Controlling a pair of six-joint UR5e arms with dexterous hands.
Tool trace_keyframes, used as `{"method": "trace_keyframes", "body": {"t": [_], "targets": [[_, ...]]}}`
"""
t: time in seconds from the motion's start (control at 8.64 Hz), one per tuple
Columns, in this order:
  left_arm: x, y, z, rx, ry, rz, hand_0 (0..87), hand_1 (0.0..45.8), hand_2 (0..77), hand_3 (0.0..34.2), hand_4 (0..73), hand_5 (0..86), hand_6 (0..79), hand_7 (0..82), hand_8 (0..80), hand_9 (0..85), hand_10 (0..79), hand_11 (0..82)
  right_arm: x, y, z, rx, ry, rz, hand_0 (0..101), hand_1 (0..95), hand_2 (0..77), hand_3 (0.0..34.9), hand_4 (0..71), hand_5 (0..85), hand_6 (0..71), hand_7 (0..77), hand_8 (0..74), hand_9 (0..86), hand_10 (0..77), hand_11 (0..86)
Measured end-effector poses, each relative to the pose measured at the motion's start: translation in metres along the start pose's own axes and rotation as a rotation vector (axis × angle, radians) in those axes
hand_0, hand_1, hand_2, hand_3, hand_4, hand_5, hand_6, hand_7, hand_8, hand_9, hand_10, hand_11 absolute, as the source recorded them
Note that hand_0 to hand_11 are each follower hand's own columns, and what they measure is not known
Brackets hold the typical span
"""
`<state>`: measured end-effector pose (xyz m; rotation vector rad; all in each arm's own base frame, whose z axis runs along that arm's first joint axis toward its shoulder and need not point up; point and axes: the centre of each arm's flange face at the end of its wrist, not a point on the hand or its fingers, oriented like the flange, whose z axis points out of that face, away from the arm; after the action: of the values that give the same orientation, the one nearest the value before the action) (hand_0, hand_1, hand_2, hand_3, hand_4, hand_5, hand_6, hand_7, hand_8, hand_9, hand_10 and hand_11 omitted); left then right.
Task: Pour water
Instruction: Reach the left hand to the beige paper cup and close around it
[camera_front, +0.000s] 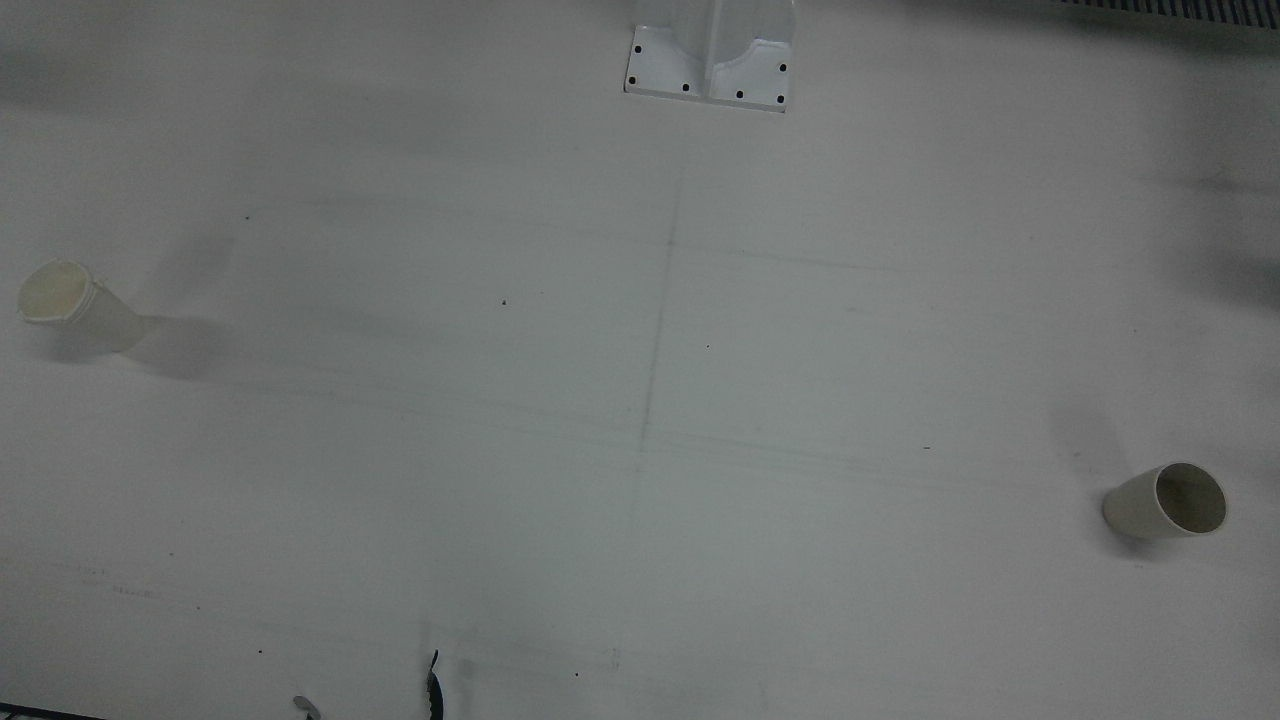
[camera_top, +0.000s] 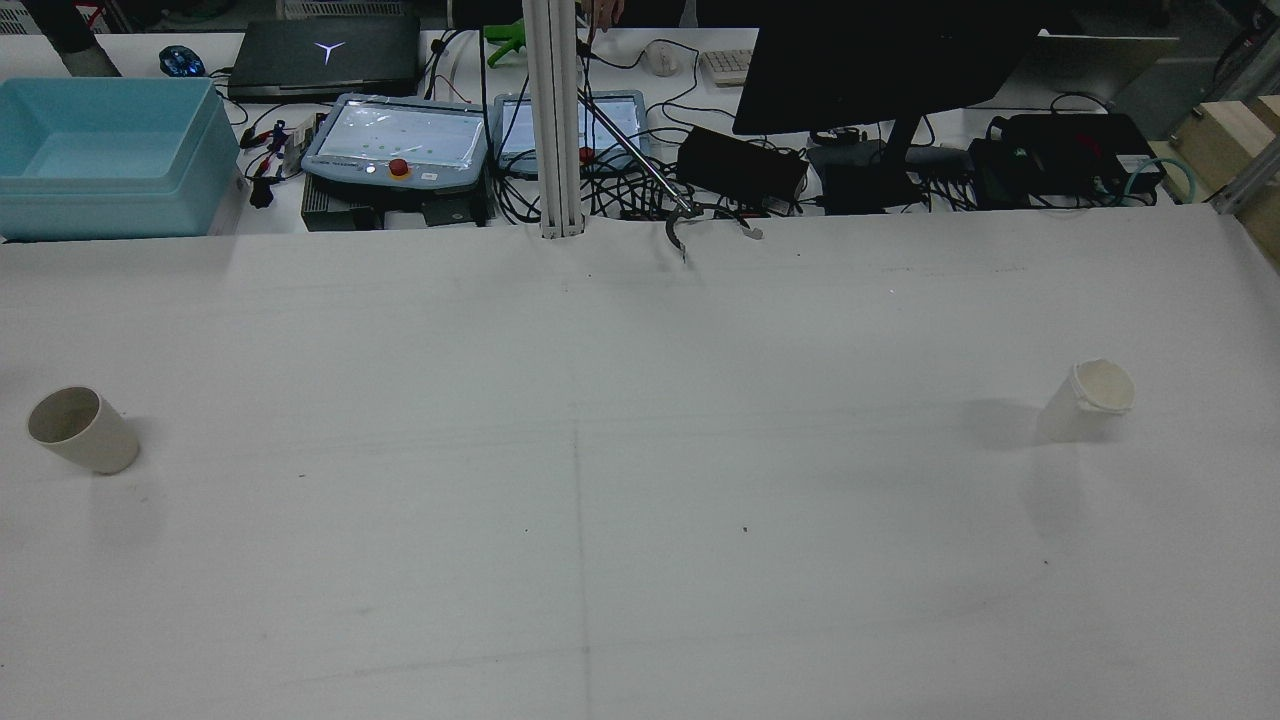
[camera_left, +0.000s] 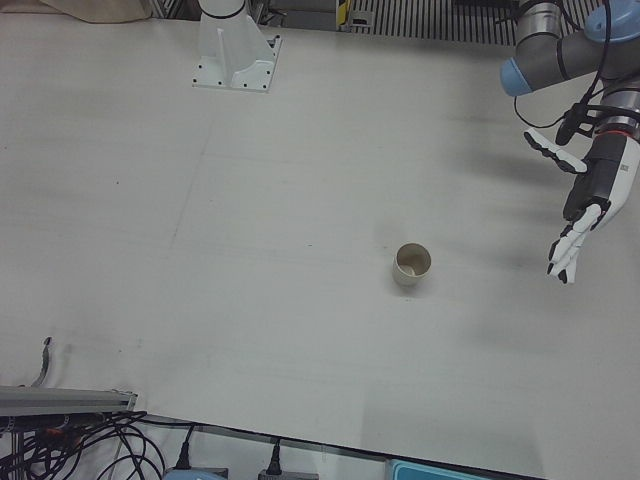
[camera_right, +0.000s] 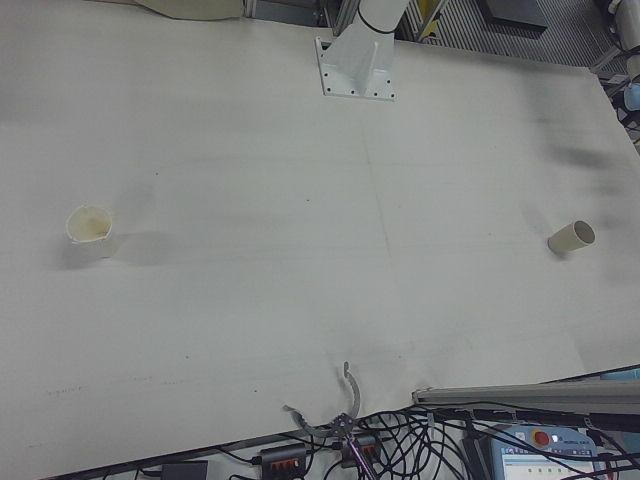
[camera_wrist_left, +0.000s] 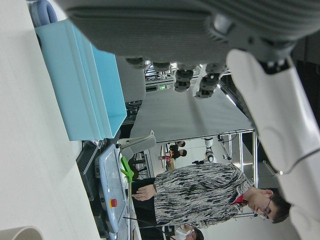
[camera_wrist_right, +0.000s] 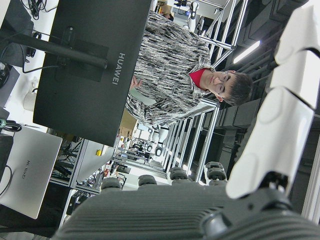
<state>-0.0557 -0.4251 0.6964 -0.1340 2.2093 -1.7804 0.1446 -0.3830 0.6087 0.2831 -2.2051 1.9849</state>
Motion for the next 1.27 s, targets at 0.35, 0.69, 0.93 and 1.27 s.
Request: {"method": "trace_keyframes", "body": {"t": [0.35,0.69,0.93,1.27], "targets": [[-0.004,-0.013,-0.009,0.003,-0.002,0.027,50.6,2.7,1.1,0.0,22.4,0.0,8.7,8.2,1.1,1.1,0.5,1.1,0.008,-0.003,-0.003,0.006,0.020,-0.015,48,16.9,7.6,12.2,0.0,3.3,3.3,0.5,0.5,0.5,0.0,0.5],[-0.027,-0.061,-0.023,0.000,-0.035,0.136,50.2,2.7,1.1,0.0,23.5,0.0,8.7,8.7,1.1,1.1,0.5,1.1,0.035,-0.031,-0.006,0.042,0.091,-0.116,48,16.9,7.6,12.2,0.0,3.3,3.3,0.5,0.0,0.5,0.0,0.5],[-0.061,-0.092,-0.022,-0.014,-0.072,0.200,54.7,12.5,1.1,0.0,23.5,0.0,10.4,10.4,1.1,1.1,0.5,1.1,0.056,-0.049,-0.002,0.053,0.142,-0.163,48,20.2,12.5,12.4,0.0,5.5,4.9,0.5,0.0,0.5,0.0,0.5],[-0.130,-0.096,0.033,-0.047,-0.112,0.194,56.2,12.0,0.5,0.0,20.2,0.0,9.3,3.3,1.1,0.5,1.1,3.3,0.068,-0.051,0.005,0.044,0.168,-0.177,48,18.5,12.5,12.2,0.0,5.5,4.4,0.5,0.5,0.5,0.0,0.5]]}}
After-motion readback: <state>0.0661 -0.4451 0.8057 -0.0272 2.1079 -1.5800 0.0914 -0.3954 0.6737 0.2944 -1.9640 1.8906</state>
